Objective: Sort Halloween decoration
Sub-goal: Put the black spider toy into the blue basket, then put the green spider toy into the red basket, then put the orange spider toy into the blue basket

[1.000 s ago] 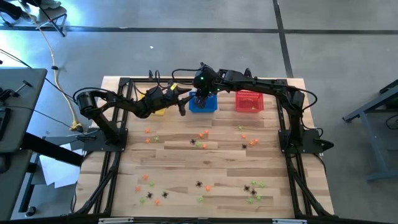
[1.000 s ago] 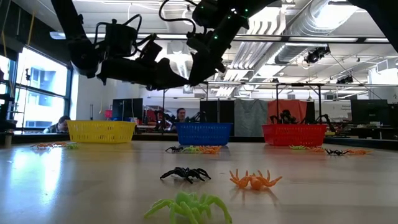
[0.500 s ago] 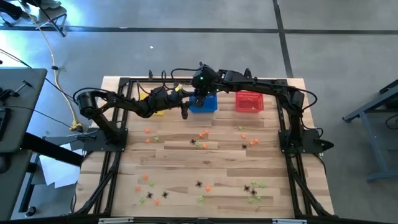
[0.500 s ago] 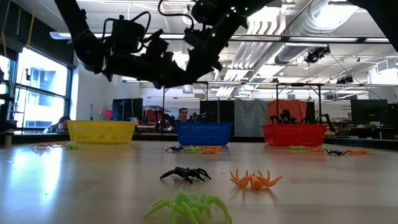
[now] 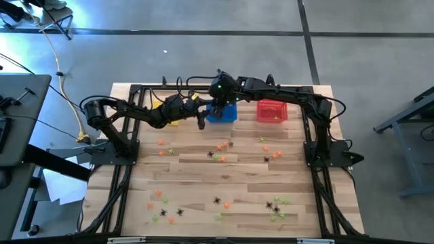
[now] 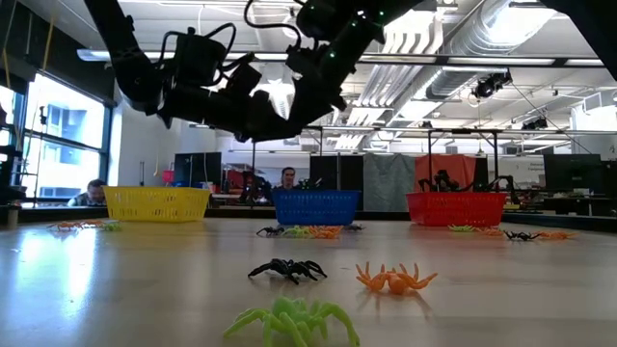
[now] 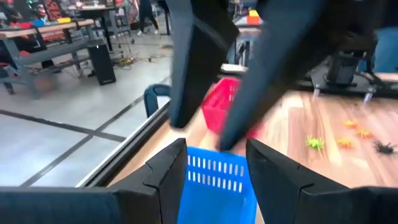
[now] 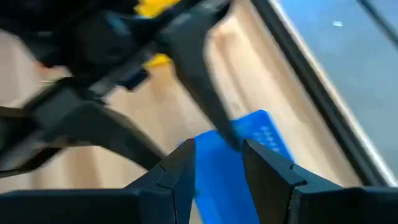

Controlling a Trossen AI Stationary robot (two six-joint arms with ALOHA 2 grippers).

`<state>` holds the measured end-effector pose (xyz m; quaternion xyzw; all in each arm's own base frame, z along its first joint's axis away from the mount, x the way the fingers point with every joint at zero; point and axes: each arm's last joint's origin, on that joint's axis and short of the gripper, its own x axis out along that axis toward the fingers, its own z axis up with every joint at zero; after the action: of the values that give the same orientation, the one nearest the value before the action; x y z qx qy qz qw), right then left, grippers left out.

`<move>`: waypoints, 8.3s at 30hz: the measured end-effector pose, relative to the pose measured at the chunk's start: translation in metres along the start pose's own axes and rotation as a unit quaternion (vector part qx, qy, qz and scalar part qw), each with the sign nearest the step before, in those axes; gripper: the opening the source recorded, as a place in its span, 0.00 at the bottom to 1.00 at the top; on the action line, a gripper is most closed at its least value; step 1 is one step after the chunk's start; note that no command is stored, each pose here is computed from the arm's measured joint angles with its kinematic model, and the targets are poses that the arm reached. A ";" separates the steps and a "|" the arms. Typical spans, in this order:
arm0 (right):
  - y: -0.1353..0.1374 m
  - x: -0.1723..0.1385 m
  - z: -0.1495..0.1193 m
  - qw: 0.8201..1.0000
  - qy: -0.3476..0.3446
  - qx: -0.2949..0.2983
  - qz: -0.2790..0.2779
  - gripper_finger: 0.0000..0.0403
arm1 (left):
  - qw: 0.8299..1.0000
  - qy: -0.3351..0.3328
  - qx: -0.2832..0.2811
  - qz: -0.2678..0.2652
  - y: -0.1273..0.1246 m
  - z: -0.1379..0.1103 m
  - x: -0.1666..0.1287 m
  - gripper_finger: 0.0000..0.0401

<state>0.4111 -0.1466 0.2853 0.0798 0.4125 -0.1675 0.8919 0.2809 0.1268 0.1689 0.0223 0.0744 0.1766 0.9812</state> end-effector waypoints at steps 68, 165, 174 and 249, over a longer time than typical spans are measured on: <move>0.023 -0.037 -0.285 0.977 0.098 0.169 -0.082 0.32 | 0.966 0.025 -0.231 0.111 -0.002 0.038 -0.166 0.34; -0.005 -0.115 -0.194 0.940 0.102 0.318 -0.062 0.23 | 0.988 0.013 -0.156 0.016 -0.007 0.044 -0.165 0.34; 0.058 -0.110 -0.226 0.934 0.099 0.329 -0.099 0.22 | 0.989 0.014 -0.148 0.013 -0.007 0.044 -0.165 0.34; 0.083 -0.045 -0.215 0.934 0.133 0.313 -0.110 0.00 | 0.989 0.038 -0.145 -0.011 -0.009 0.039 -0.165 0.34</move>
<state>0.2612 0.0013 0.1811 0.3304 0.4599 -0.3730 0.7349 0.1374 0.0598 0.2300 -0.1280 0.0857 0.1753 0.9724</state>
